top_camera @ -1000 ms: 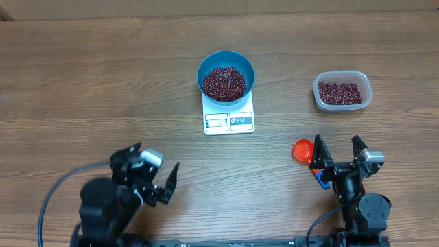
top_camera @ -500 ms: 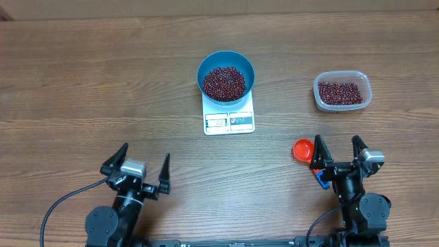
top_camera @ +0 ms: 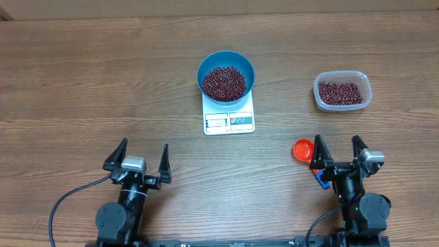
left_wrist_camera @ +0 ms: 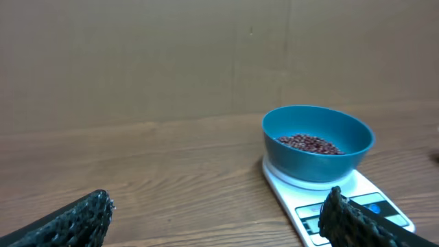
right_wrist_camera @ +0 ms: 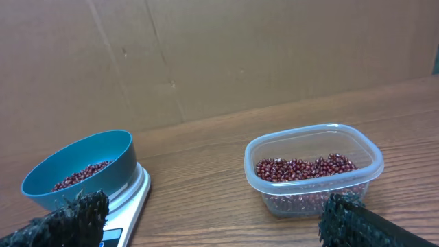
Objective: Scoop item into bowl and weigh 150g on scale
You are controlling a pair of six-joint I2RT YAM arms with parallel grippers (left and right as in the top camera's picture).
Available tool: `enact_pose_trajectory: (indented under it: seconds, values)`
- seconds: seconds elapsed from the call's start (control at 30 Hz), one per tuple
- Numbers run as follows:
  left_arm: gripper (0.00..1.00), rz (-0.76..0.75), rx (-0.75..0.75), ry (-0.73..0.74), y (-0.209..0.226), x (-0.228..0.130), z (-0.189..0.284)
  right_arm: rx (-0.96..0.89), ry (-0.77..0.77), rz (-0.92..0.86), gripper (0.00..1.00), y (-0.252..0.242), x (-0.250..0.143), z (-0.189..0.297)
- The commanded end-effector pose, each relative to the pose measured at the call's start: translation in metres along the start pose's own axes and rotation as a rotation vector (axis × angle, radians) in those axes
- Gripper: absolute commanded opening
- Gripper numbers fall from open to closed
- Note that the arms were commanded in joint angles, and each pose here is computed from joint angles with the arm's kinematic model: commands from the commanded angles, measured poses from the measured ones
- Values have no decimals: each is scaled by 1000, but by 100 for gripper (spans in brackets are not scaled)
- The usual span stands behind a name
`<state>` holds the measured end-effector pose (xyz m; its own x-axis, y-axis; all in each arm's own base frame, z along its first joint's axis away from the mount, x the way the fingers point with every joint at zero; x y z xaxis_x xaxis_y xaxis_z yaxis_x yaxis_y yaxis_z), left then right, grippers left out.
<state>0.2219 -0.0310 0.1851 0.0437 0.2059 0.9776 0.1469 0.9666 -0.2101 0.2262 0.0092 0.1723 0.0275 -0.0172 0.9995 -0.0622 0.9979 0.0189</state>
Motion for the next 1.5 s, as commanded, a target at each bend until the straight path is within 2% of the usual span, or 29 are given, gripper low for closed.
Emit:
enact_pose_trajectory:
  seconds: [0.0,0.27,0.37,1.47]
  values:
    - [100,13,83,-31,15,-3,-1,2,-6,5,100,1,-2,0]
    - [100,8,145,34,29,-22,-1,2,-6,5,100,1,-2,0]
    - [100,-41,132,40,28,-22,-1,2,-6,5,100,1,-2,0]
    - [100,-43,129,41,28,-22,-1,2,-6,5,100,1,-2,0]
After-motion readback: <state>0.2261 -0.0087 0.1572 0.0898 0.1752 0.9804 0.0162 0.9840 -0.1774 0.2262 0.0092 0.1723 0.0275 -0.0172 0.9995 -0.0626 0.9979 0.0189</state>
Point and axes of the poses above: each gripper's point midway between its finger pads, its own z axis back along the fingers, its own y axis along the line the jaws close on, x = y × z, the point moved 2 cm from there along z, back along the fingers, and after that the axes turned 12 degrees about z, right-handed, at the moved point
